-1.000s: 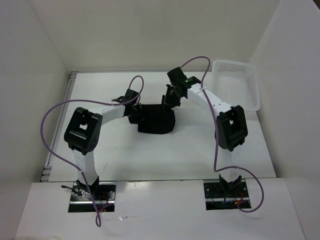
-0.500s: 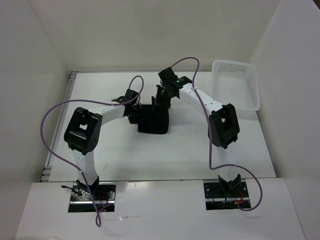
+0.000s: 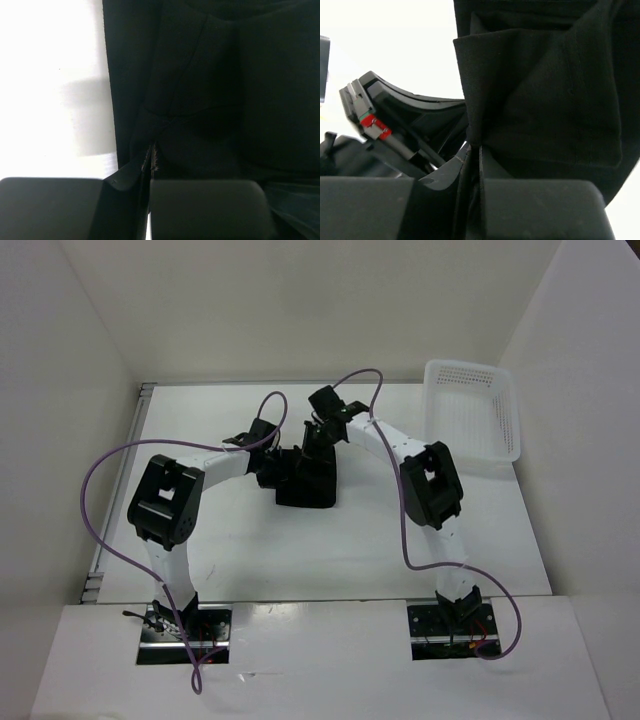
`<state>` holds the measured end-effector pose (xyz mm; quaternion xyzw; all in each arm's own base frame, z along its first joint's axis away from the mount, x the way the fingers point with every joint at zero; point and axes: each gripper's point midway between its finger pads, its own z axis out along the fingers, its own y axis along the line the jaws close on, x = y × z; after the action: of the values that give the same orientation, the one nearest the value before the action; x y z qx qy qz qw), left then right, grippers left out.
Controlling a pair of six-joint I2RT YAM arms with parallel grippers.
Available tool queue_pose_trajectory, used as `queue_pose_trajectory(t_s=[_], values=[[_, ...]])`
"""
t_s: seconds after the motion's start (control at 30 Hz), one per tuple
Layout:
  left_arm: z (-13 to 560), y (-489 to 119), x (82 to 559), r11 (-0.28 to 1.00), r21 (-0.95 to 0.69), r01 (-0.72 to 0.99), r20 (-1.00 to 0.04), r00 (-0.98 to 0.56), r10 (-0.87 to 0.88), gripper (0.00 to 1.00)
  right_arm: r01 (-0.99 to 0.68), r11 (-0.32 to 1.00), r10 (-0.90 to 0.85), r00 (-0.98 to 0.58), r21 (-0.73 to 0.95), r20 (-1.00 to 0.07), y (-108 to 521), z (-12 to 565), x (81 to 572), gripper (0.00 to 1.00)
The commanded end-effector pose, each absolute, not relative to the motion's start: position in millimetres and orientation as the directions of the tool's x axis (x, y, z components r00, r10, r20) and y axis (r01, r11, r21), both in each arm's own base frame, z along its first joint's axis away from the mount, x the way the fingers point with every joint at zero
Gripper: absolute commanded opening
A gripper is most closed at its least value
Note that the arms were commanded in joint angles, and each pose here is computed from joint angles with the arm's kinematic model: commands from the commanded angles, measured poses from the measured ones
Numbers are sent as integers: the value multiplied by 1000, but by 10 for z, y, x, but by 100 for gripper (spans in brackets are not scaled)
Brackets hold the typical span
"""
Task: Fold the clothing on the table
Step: Fold the skirt
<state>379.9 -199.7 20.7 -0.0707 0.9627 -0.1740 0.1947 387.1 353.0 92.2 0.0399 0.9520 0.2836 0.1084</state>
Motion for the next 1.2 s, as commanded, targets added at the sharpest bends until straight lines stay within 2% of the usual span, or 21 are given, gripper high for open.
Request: queue_pose_trajectory(t_s=[0.0, 0.03, 0.07, 0.13, 0.23, 0.4, 0.6, 0.67, 0.83, 1.0, 1.17], values=[[208, -1953, 3691, 936, -342, -77, -334, -922, -197, 0, -47, 778, 111, -971, 626, -211, 3810, 1089, 3935, 17], [208, -1953, 3691, 936, -342, -77, -334, -922, -197, 0, -69, 756, 90, -974, 651, -208, 3895, 1133, 3887, 27], [208, -1953, 3691, 936, -342, -77, -334, -922, -197, 0, -68, 745, 91, -975, 664, -201, 3922, 1135, 3879, 33], [244, -1956, 3699, 935, -346, -74, -341, -919, -199, 0, -89, 704, 82, -976, 705, -204, 3995, 1152, 3864, 41], [240, -1940, 3707, 938, -338, -77, -346, -917, -200, 0, -83, 638, 77, -982, 766, -171, 4047, 1289, 3802, 48], [325, -1834, 3724, 945, -313, -92, -358, -911, -207, 0, -106, 579, 103, -974, 809, -202, 4002, 1694, 3835, 48], [1008, -1665, 3976, 944, -321, -69, -483, -846, -226, 0, -105, 678, 231, -909, 727, -346, 3479, 2133, 4083, 44], [1192, -1675, 4022, 944, -328, -43, -518, -827, -218, 0, -81, 737, 252, -888, 671, -384, 3264, 2119, 4110, 43], [1312, -1751, 3975, 930, -368, -12, -512, -832, -213, 0, -6, 854, 230, -893, 520, -388, 2945, 1696, 3980, 50], [1227, -1791, 3865, 920, -391, 1, -480, -853, -203, 0, 70, 958, 181, -900, 278, -396, 2660, 1181, 3741, 48], [1340, -2136, 3601, 816, -565, 121, -414, -897, -154, 2, 103, 969, 181, -913, 223, -365, 2528, 926, 3624, 47]])
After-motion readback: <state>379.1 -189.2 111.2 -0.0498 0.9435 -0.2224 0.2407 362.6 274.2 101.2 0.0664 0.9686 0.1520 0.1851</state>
